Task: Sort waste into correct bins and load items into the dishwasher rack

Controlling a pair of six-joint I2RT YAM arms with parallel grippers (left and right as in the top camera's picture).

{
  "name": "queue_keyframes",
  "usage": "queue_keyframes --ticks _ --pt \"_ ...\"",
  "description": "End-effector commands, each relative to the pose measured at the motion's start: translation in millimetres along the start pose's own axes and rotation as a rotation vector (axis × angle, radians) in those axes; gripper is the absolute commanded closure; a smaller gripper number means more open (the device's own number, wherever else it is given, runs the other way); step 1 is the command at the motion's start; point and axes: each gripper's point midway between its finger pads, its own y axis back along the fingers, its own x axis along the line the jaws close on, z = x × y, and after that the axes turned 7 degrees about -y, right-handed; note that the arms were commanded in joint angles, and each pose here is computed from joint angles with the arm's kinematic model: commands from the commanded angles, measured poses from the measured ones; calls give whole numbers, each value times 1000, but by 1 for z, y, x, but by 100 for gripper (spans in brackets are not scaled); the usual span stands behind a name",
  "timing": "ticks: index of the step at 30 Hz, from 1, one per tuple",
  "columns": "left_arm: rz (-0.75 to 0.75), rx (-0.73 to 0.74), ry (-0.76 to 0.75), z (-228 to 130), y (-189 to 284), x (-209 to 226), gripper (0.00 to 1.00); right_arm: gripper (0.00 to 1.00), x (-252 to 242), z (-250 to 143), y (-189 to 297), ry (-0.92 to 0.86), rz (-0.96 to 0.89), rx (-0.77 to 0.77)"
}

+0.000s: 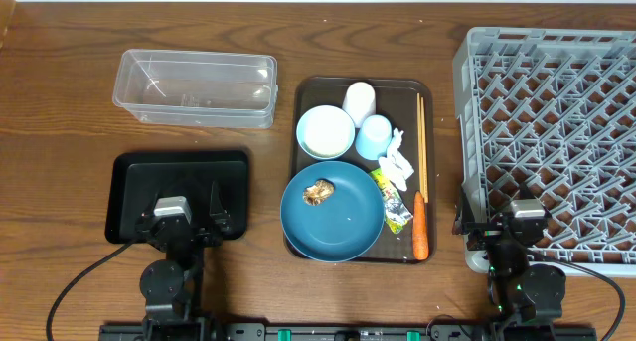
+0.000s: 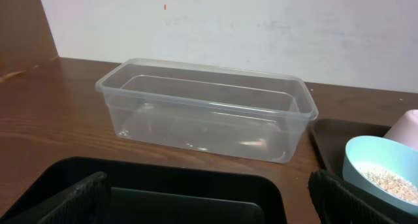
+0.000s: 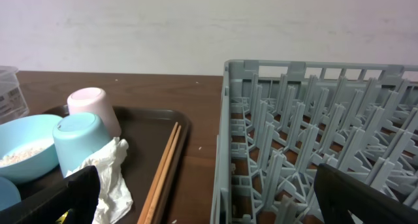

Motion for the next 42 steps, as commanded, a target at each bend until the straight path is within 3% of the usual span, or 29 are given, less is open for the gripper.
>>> queue_keyframes --ticks 1,37,39,42 --pt "4 48 -15 -18 -1 1 2 1 2 -2 0 -13 5 5" --pt "3 48 -15 -18 -1 1 2 1 2 -1 0 -17 10 5" --pt "-50 42 47 -16 -1 -9 2 1 2 -1 0 -17 10 5" --pt "-285 72 351 -11 5 -50 2 1 2 -1 0 -17 10 5"
